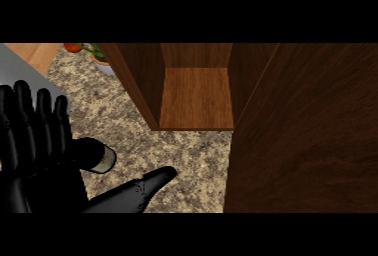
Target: Pick up the wine, place it into the cabinet and close the cabinet
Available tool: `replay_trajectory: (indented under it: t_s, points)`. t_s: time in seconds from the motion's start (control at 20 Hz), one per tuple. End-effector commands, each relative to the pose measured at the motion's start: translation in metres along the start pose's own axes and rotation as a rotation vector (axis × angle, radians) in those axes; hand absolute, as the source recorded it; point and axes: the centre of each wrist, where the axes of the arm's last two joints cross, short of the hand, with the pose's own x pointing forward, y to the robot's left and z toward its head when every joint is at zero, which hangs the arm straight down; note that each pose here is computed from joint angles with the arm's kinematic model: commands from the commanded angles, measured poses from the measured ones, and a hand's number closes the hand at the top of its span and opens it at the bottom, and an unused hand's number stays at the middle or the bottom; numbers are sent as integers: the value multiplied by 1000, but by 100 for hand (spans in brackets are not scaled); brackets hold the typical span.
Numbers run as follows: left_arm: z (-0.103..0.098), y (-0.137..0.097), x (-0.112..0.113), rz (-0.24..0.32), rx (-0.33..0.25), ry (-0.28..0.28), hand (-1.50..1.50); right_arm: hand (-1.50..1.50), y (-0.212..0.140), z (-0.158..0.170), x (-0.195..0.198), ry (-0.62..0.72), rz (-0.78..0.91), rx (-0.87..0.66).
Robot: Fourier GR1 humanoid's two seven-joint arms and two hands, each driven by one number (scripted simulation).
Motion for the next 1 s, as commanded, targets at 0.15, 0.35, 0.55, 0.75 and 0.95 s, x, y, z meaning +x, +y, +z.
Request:
replay_trajectory:
  t_s: [0.15, 0.35, 0.55, 0.75, 0.95]
  points:
    - [3, 41, 13, -44, 54, -15, -150, -150, -14, 12, 10, -25, 0, 0]
    - [-8, 44, 18, -50, 97, -6, -150, -150, 3, 20, 35, -42, -6, -16]
    - [-11, 49, 19, -60, 115, 18, -150, -150, -7, 16, 34, -19, 3, 7]
    - [-17, 68, 4, -68, 152, 33, -150, -150, -6, 17, 36, -35, -4, 9]
    - [-20, 74, -1, -56, 163, 101, -150, -150, -6, 11, 35, -43, -6, 11]
